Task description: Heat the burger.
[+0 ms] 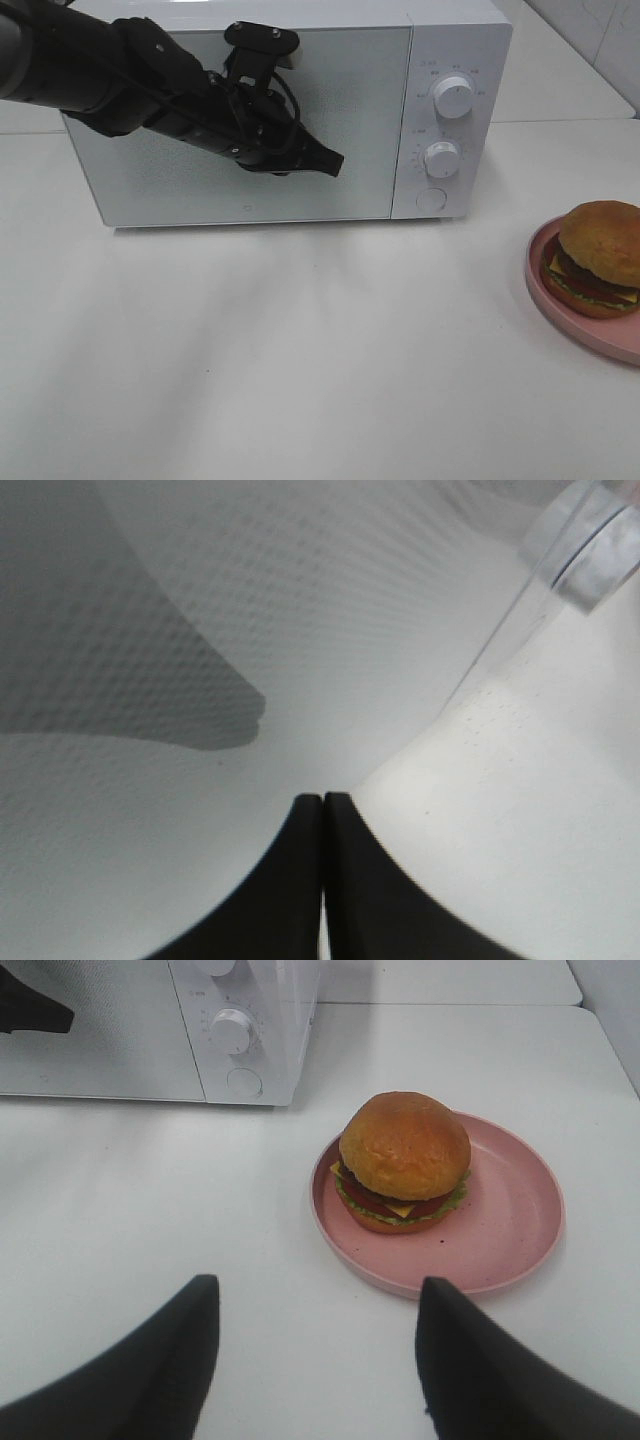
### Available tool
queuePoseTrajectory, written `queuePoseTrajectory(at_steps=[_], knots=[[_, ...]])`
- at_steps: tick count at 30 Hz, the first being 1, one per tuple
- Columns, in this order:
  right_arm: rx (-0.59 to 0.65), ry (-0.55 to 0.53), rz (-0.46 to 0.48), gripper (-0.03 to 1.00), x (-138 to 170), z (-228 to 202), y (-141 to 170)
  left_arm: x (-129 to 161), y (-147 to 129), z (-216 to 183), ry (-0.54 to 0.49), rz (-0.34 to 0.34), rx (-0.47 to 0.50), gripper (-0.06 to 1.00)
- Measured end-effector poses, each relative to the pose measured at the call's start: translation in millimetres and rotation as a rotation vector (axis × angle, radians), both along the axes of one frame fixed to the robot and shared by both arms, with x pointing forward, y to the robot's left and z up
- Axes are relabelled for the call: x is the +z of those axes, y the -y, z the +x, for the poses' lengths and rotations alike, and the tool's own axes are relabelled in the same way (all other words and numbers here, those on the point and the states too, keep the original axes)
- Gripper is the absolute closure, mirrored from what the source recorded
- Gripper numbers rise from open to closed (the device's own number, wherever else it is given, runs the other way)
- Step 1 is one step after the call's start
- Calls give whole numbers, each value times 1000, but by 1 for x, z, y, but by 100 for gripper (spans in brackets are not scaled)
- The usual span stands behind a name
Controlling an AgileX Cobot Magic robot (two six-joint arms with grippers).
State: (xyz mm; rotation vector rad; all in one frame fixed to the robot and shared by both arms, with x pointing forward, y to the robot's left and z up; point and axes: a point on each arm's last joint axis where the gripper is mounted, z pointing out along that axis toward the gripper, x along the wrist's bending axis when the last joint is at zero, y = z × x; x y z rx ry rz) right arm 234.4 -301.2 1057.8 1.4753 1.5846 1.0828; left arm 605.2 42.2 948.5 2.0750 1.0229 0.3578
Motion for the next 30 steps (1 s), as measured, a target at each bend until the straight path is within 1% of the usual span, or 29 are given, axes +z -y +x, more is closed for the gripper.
queuePoseTrajectory(at_steps=[1,4,7,11,13,14,15,16,17,19,20,21,22,23,24,25,28,29,30], knots=[[0,0,0,40,0,0,0,0,8,0,-4,-10,-11,94],[0,0,0,40,0,0,0,1,16,-1,-5,-25,-19,94],[0,0,0,40,0,0,0,1,19,-2,-5,-31,-21,94],[0,0,0,40,0,0,0,2,20,-2,-15,-31,-38,94],[0,0,0,40,0,0,0,3,22,-5,-34,-13,-89,94],[0,0,0,40,0,0,0,3,22,-5,-34,-13,-89,94],[0,0,0,40,0,0,0,2,21,-6,-38,26,-143,94],[0,0,0,40,0,0,0,3,20,-7,-38,51,-176,94],[0,0,0,40,0,0,0,3,20,-7,-38,51,-176,94],[0,0,0,40,0,0,0,10,14,-13,-51,135,-278,94],[0,0,0,40,0,0,0,10,14,-13,-51,135,-278,94],[0,0,0,40,0,0,0,13,12,-15,-60,155,-297,94],[0,0,0,40,0,0,0,19,8,-21,-82,193,-328,94],[0,0,0,40,0,0,0,19,8,-21,-82,193,-328,94],[0,0,0,40,0,0,0,23,6,-24,-98,212,-342,94],[0,0,0,40,0,0,0,30,1,-29,-128,248,-360,94],[0,0,0,40,0,0,0,35,-1,-32,-139,261,-365,94],[0,0,0,40,0,0,0,44,-7,-39,-172,297,-368,94],[0,0,0,40,0,0,0,48,-10,-42,-196,311,-365,94]])
